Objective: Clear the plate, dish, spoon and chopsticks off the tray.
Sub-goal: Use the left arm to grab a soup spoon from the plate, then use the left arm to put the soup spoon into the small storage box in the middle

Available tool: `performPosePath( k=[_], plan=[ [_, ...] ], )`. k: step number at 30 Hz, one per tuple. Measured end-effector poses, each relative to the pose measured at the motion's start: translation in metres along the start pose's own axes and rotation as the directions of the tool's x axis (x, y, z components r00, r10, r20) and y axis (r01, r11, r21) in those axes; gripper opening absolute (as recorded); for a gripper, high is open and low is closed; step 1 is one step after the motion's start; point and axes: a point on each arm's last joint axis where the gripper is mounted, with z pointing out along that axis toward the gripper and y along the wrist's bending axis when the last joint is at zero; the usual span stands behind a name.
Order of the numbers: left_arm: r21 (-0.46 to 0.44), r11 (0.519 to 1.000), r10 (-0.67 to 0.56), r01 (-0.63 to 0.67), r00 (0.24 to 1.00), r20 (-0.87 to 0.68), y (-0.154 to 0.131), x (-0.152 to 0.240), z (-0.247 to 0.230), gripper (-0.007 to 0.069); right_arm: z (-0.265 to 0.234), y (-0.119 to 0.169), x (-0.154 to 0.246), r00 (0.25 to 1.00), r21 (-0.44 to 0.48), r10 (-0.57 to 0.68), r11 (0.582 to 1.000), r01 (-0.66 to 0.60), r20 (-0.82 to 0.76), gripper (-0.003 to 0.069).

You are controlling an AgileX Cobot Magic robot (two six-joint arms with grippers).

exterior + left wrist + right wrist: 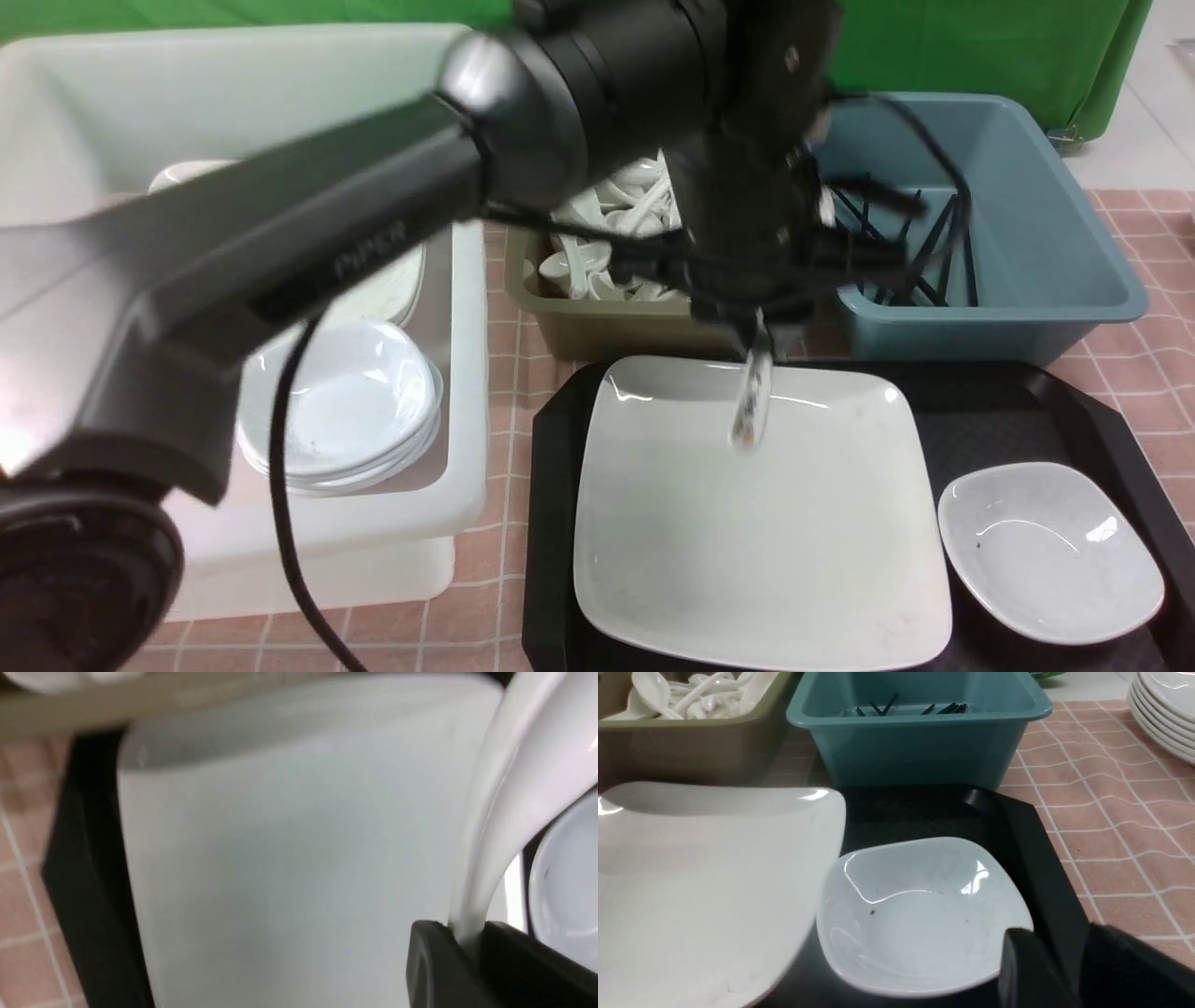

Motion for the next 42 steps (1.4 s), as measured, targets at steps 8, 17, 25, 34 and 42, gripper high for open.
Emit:
performPosePath(
  k=[8, 17, 25, 34, 42],
  plan=[
    [-0.021, 0.997, -0.071, 0.073, 0.992, 0.1, 0.059, -0.048, -0.019, 0.0075, 0.0, 0.0, 0.0, 1.0, 0.0, 0.0, 1.0, 0.0, 0.0, 0.0246],
    [0.076, 0.995, -0.082, 0.069, 0.981, 0.175, 0.107, -0.091, 0.006, 0.0075, 0.0, 0.0, 0.0, 1.0, 0.0, 0.0, 1.0, 0.0, 0.0, 0.0246],
    [0.095, 0.995, -0.043, 0.019, 0.968, 0.248, 0.112, -0.105, 0.049, 0.0075, 0.0, 0.0, 0.0, 1.0, 0.0, 0.0, 1.0, 0.0, 0.0, 0.0246],
    [0.075, 0.997, -0.019, -0.008, 0.935, 0.355, 0.115, -0.116, 0.072, 0.0254, 0.0, 0.0, 0.0, 1.0, 0.0, 0.0, 1.0, 0.0, 0.0, 0.0246],
    [0.065, 0.998, -0.02, 0.0, 0.954, 0.3, 0.116, -0.111, 0.077, 0.0501, 0.0, 0.0, 0.0, 1.0, 0.0, 0.0, 1.0, 0.0, 0.0, 0.0246]
  ],
)
